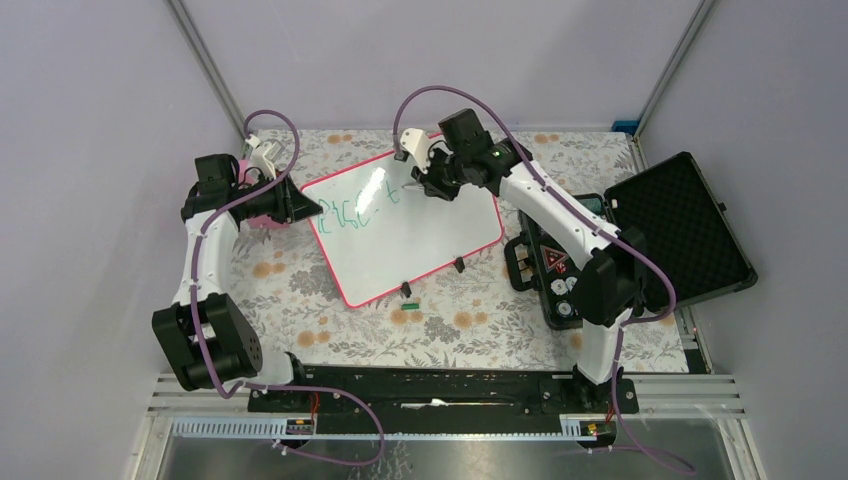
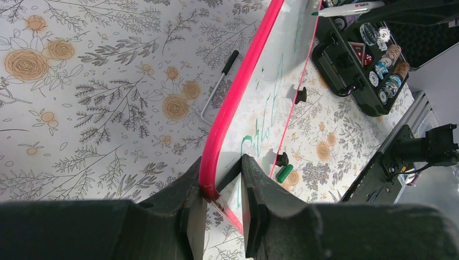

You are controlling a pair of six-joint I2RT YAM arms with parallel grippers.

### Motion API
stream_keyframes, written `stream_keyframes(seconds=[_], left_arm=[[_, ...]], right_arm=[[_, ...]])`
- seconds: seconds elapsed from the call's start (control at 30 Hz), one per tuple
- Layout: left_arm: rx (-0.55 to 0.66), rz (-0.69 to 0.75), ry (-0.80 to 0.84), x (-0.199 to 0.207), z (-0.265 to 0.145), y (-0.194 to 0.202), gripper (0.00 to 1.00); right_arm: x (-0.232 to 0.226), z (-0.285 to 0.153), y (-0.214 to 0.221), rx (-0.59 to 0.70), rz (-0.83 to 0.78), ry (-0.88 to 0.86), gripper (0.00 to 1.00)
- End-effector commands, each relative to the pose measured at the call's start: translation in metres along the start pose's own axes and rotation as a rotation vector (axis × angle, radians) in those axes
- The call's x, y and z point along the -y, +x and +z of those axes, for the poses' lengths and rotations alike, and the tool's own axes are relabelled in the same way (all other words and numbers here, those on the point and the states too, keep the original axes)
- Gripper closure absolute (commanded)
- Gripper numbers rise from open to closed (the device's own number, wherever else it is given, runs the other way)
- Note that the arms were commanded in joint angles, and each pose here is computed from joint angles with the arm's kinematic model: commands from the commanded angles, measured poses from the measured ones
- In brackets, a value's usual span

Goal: Write a sentence on the whiteboard

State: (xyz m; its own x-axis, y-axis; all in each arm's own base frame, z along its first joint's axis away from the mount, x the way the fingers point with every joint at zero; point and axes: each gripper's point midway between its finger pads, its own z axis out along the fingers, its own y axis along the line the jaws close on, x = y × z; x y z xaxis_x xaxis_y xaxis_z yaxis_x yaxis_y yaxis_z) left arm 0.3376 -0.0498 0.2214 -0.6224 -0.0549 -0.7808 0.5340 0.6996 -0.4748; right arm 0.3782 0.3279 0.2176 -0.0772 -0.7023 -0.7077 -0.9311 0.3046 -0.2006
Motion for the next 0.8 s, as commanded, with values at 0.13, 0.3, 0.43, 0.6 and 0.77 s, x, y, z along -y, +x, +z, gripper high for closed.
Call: stream_keyframes(seconds=[0.13,0.3,0.43,0.6,0.77], left_arm=[[0.032,0.149,-0.035,-0.003,-0.002,-0.014,1.00],[0.033,0.150,-0.035,-0.003,-0.002,-0.014,1.00],[0.030,0.146,-0.033,-0.003,-0.002,-0.013,1.00],[0.030,0.148,-0.034,-0.003,-0.002,-0.013,1.00],[0.031,0.148,-0.035,-0.003,-0.002,-0.013,1.00]], right_arm=[[0.018,-0.020,-0.033,0.092,-0.021,0.055,1.00],[0.015,-0.016,-0.034,0.096,-0.013,0.035,1.00],[0.016,-0.013,-0.035,0.088,-0.010,0.028,1.00],[0.015,-0.009,-0.035,0.086,-0.009,0.021,1.00],[0.014,-0.005,-0.030,0.068,-0.007,0.017,1.00]])
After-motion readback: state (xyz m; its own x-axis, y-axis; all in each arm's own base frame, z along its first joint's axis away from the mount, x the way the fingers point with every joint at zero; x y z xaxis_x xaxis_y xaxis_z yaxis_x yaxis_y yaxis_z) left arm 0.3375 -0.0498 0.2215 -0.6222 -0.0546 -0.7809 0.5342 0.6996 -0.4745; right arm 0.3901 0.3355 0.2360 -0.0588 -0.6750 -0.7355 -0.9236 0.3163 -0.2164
